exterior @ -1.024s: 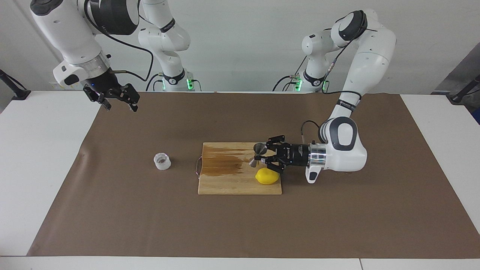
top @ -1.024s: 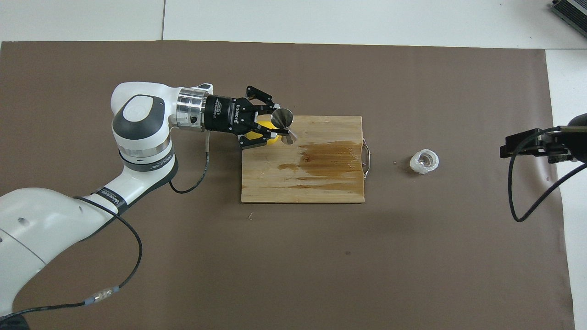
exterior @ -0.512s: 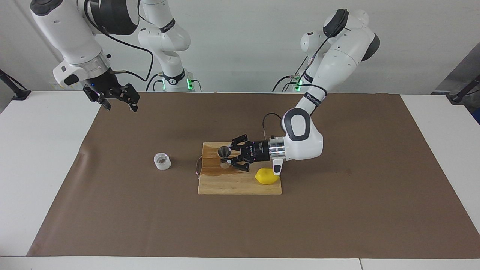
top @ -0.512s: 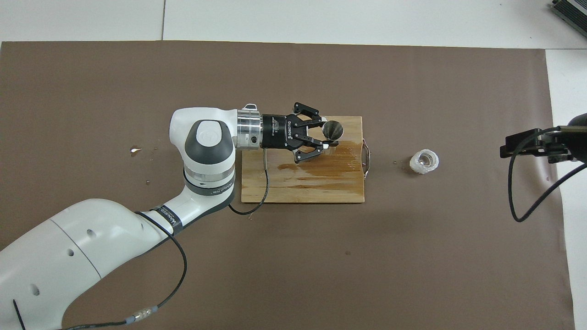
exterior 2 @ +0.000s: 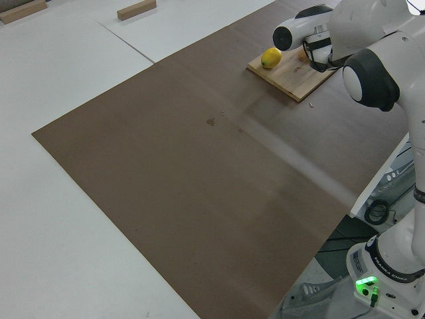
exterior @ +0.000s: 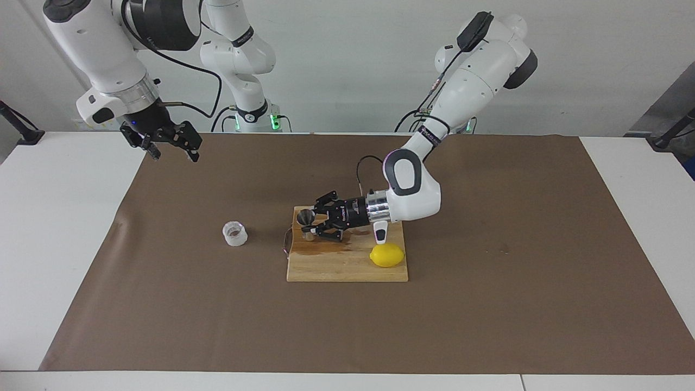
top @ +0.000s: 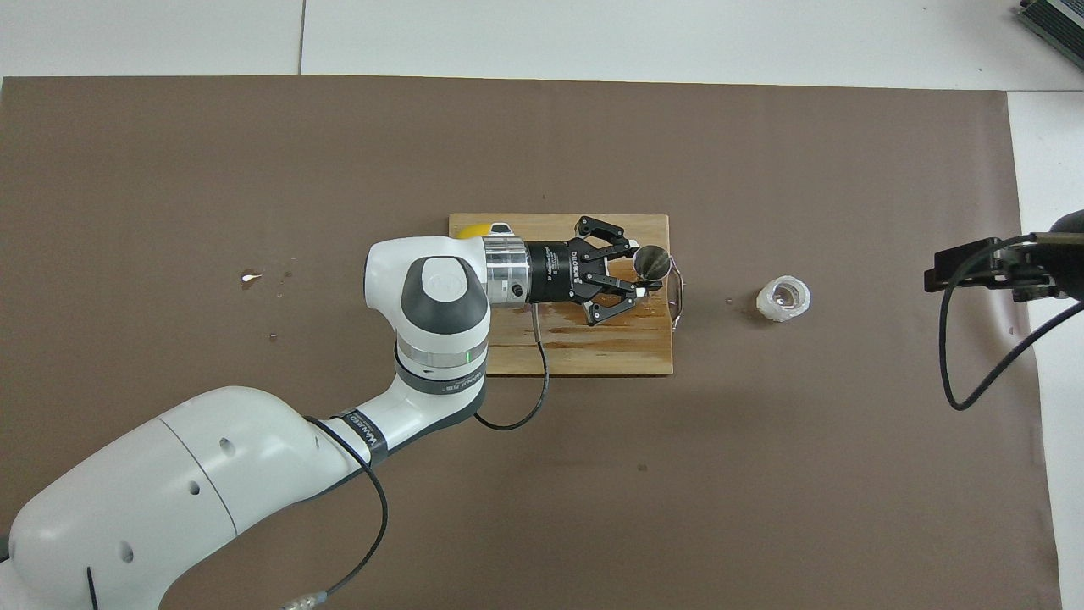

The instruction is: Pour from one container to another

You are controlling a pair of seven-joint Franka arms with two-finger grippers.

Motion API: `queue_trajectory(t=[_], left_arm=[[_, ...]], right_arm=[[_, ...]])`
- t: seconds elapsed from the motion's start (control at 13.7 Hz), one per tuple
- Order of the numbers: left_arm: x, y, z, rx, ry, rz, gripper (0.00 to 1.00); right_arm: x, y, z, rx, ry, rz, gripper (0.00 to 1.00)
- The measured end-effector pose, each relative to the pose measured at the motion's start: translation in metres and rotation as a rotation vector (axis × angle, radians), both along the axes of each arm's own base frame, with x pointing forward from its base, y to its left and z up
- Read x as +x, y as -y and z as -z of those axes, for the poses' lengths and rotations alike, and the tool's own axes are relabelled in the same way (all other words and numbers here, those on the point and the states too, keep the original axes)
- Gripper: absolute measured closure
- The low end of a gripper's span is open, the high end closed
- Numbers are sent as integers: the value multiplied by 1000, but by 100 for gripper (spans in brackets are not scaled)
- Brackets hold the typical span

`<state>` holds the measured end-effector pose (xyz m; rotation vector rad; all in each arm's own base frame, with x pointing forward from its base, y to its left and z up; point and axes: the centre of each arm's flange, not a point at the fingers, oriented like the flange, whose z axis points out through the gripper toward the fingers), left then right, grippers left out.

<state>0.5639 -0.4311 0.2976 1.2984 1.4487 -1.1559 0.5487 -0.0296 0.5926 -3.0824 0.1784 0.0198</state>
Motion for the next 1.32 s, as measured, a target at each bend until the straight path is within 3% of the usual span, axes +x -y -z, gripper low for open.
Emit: queue_trajectory(t=[1.24,1.32], left_arm=[[-7,-8,20,58,40,-14,58],[-7,-8,20,58,42,-14,49]], right_arm=[[0,-26,2,-1,-4,-47,0],[0,-26,3,0,-6,-46,0]])
